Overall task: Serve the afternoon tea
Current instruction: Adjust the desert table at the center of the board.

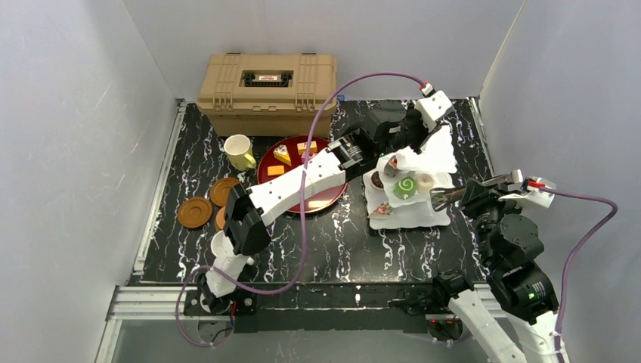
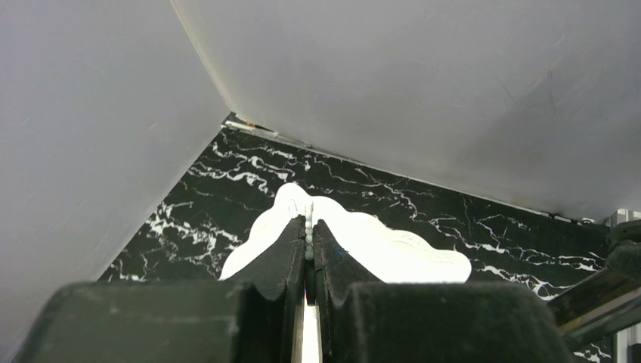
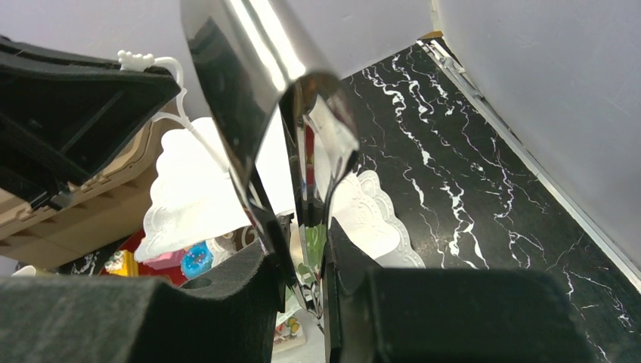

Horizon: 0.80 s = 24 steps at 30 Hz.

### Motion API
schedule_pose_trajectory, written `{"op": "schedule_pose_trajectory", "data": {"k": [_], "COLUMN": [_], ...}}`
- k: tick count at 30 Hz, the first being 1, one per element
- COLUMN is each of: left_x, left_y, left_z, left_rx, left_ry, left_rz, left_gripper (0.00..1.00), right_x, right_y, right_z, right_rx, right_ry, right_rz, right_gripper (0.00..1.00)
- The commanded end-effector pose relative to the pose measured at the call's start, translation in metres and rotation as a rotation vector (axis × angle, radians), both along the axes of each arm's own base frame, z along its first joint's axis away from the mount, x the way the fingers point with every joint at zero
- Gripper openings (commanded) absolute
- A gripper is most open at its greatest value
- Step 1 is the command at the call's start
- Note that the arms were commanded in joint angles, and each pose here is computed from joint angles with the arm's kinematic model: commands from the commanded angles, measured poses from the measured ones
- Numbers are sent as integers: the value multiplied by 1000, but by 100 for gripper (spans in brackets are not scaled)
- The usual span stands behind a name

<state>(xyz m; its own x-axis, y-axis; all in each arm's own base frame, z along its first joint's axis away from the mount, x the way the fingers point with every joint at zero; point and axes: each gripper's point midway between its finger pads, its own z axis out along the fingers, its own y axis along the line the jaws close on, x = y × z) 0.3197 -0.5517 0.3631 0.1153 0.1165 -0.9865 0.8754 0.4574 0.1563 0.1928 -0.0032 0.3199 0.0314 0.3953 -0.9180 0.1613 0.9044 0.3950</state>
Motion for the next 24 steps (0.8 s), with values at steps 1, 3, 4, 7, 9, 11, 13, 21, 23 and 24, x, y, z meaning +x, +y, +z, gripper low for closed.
{"op": "schedule_pose_trajectory", "data": {"k": [1,3,4,7,9,11,13,21,23,24], "left_x": [12,25,29,35,35,37,40,40,42,44], "left_y": [4,8,10,16,21,24,26,24,26,29], "left_z": [61,69,72,79,79,79,79,68,69,70], "left_rx": [-131,-159,-168,-184,-181,-177,-175,-171,-174,-176], "left_ry": [-102,-119,-121,-129,-132,-137,-139,-100,-97,-97], "left_rz": [-67,-94,-113,-176,-206,-219,-220,-242,-221,-205], "left_gripper": [0,0,0,0,0,0,0,28,46,51], "right_x": [-3,-3,-2,-2,0,1,2,5,6,7], "right_y": [-1,0,1,2,3,5,7,10,12,13], "right_z": [19,19,19,16,15,14,14,9,8,8], "right_rx": [23,24,23,22,26,29,31,32,31,29], "right_ry": [-66,-66,-65,-61,-60,-58,-56,-44,-41,-43], "right_rz": [5,10,12,16,20,26,33,43,51,57], "right_gripper": [28,28,28,28,28,28,28,28,28,28]}}
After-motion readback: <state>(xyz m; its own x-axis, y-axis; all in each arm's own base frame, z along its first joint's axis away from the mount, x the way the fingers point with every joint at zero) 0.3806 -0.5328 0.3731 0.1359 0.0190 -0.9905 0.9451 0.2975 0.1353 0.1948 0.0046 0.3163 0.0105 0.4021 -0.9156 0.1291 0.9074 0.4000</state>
